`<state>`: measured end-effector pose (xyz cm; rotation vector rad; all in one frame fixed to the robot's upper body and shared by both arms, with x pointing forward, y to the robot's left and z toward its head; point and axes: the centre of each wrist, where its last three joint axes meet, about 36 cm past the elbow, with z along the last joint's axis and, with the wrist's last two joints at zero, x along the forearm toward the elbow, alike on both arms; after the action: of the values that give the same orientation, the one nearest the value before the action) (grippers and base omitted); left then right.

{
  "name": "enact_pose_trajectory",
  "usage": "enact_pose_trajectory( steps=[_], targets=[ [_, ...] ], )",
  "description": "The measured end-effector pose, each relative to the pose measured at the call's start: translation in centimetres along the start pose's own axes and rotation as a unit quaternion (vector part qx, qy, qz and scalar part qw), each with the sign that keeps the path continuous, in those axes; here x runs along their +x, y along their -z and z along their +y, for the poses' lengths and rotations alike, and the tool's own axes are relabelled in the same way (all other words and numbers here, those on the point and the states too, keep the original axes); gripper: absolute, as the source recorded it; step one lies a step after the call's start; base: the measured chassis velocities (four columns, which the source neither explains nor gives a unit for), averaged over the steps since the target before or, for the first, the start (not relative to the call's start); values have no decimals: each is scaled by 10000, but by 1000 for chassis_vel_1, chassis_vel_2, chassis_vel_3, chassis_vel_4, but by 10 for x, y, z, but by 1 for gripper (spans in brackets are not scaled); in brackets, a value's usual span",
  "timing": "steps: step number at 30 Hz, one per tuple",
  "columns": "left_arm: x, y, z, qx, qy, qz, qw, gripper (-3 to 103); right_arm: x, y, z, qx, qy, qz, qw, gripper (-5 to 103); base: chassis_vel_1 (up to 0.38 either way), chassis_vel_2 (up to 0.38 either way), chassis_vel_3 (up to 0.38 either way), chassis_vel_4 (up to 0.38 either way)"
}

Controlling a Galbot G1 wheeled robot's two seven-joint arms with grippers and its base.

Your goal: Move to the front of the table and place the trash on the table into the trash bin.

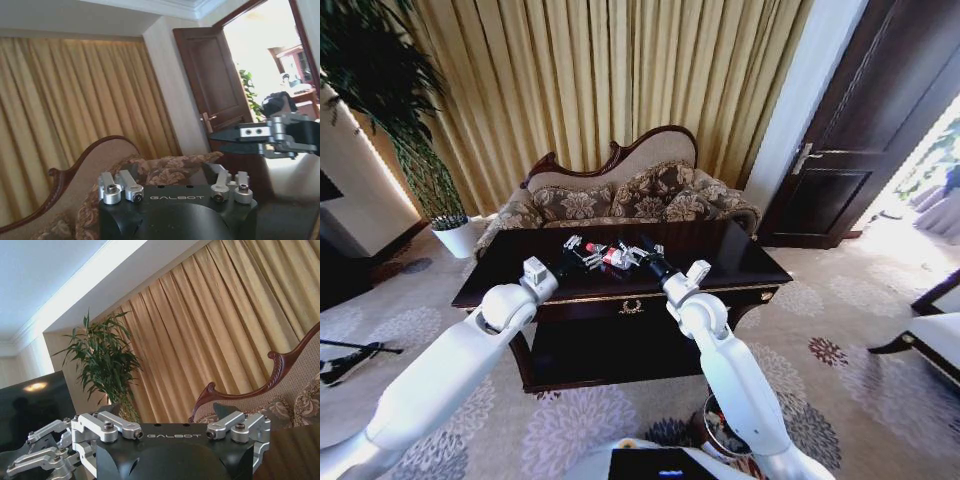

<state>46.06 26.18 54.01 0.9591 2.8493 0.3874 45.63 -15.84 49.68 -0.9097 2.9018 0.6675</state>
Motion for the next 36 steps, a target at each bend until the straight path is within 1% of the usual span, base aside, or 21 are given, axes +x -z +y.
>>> enact_pose_trajectory(
  steps=[1,2,3,4,6,7,9,10,12,14,15,20,21,23,24,25,26,28,29,34,36],
  targets=[
    [0,1,1,46,55,1,10000,77,0,0,0,0,-1,1,10000,100,0,0,0,0],
    [1,2,2,85,105,5,9999,77,0,0,0,-1,-2,2,10000,100,0,0,0,0],
    [1,4,2,173,222,20,9996,82,-1,0,0,-6,-7,6,10000,100,0,0,0,0],
    [1,4,2,173,222,20,9996,82,-1,0,0,-6,-7,6,10000,100,0,0,0,0],
    [2,7,1,338,410,64,9986,93,0,-2,0,-28,-23,26,10000,100,0,0,0,0],
    [2,7,1,338,410,64,9986,93,0,-2,0,-28,-23,26,10000,100,0,0,0,0],
    [2,9,-1,469,637,155,9967,99,1,-4,-1,-50,-48,46,10000,100,0,0,0,0],
    [2,9,-1,469,637,155,9967,99,1,-4,-1,-50,-48,46,10000,100,0,0,0,0],
    [0,10,-3,601,998,279,9928,100,3,-5,-2,-61,-73,48,9999,100,0,0,0,0],
    [-2,14,-2,685,1249,376,9891,100,3,-5,-2,-64,-81,40,9999,100,0,0,0,0],
    [-2,14,-2,685,1249,376,9891,100,3,-5,-2,-64,-81,40,9999,100,0,0,0,0],
    [-2,20,3,773,1649,535,9818,100,3,-5,-2,-72,-89,42,9999,100,0,0,0,0],
    [-2,20,3,773,1649,535,9818,100,3,-5,-2,-72,-89,42,9999,100,0,0,0,0],
    [-2,19,10,814,1913,661,9759,100,4,-6,-2,-77,-92,49,9999,100,0,0,0,0],
    [-2,19,10,814,1913,661,9759,100,4,-6,-2,-77,-92,49,9999,100,0,0,0,0],
    [-3,18,13,825,2055,716,9725,100,4,-6,-2,-82,-92,53,9999,100,0,0,0,0],
    [-3,18,13,825,2055,716,9725,100,4,-6,-2,-82,-92,53,9999,100,0,0,0,0],
    [-8,18,21,889,2334,828,9648,100,6,-8,-1,-94,-95,70,9999,100,0,0,0,0],
    [-12,20,25,980,2472,951,9593,100,8,-10,-1,-102,-103,87,9999,100,0,0,0,0],
    [-20,23,32,1100,2517,1006,9563,100,11,-11,-1,-102,-128,95,9998,100,0,0,0,0],
    [-25,21,37,1299,2356,839,9595,100,13,-9,-1,-87,-134,73,9998,100,0,0,0,0]
  ],
)
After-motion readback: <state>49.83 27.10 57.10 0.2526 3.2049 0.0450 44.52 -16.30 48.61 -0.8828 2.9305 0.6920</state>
